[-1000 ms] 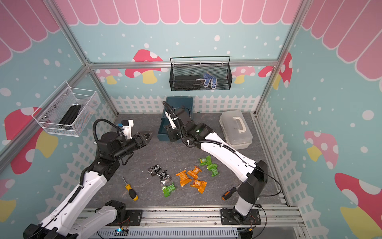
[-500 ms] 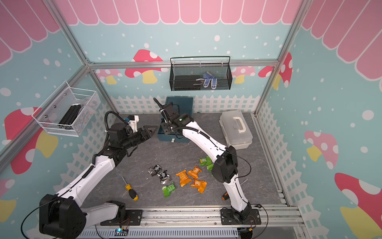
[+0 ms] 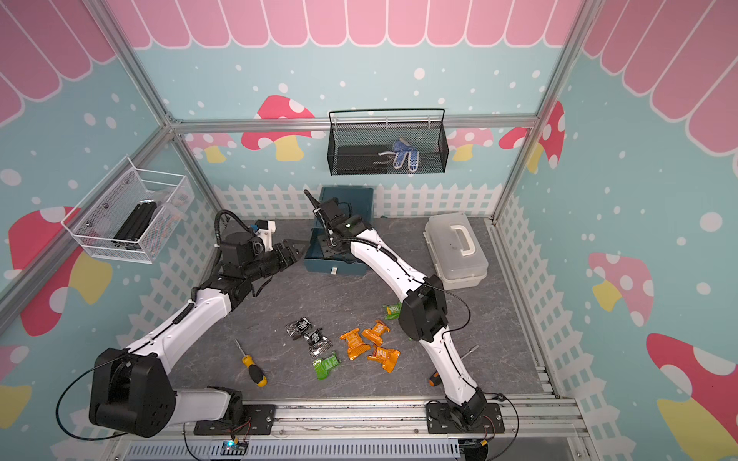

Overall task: Place the cookies into the drawer by color
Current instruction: Place the cookie in the drawer.

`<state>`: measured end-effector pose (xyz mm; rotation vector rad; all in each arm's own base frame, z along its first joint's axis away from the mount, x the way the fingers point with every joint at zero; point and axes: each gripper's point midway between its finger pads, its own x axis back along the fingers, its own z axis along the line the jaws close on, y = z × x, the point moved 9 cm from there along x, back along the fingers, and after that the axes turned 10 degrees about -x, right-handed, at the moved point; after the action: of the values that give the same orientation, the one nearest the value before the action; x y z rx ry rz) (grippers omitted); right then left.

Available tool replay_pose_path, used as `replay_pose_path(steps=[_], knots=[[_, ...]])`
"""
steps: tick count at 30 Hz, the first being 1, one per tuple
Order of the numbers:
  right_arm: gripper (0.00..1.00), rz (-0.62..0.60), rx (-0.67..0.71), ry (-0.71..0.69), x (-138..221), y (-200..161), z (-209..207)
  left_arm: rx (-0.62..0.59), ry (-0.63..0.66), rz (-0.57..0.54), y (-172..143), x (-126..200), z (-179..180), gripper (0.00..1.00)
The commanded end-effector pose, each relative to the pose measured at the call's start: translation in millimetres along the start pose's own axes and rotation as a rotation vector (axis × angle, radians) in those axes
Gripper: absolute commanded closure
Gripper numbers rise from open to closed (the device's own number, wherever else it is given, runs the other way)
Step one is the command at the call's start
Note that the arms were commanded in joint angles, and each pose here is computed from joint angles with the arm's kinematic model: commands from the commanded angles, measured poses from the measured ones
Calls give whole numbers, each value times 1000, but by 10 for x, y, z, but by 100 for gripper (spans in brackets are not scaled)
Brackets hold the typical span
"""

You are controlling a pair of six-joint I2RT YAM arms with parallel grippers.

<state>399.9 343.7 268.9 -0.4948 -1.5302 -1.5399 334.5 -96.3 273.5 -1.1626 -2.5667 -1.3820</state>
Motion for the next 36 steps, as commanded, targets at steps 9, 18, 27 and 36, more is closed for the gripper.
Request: replay_pose_path(steps=[9,18,27,36], knots=[[37,9,-1,46,135,20,57,-41,3,-28,89,49,-50,27],[30,-56,49,99,677,56,113,-104,352,-35,-153,705,-165,26],[30,-117,69,207,1153,-145,55,-164,439,92,-657,909,-300,29],[30,-185,41,291,1632,-615,-197,-197,490,276,-993,641,-205,31]])
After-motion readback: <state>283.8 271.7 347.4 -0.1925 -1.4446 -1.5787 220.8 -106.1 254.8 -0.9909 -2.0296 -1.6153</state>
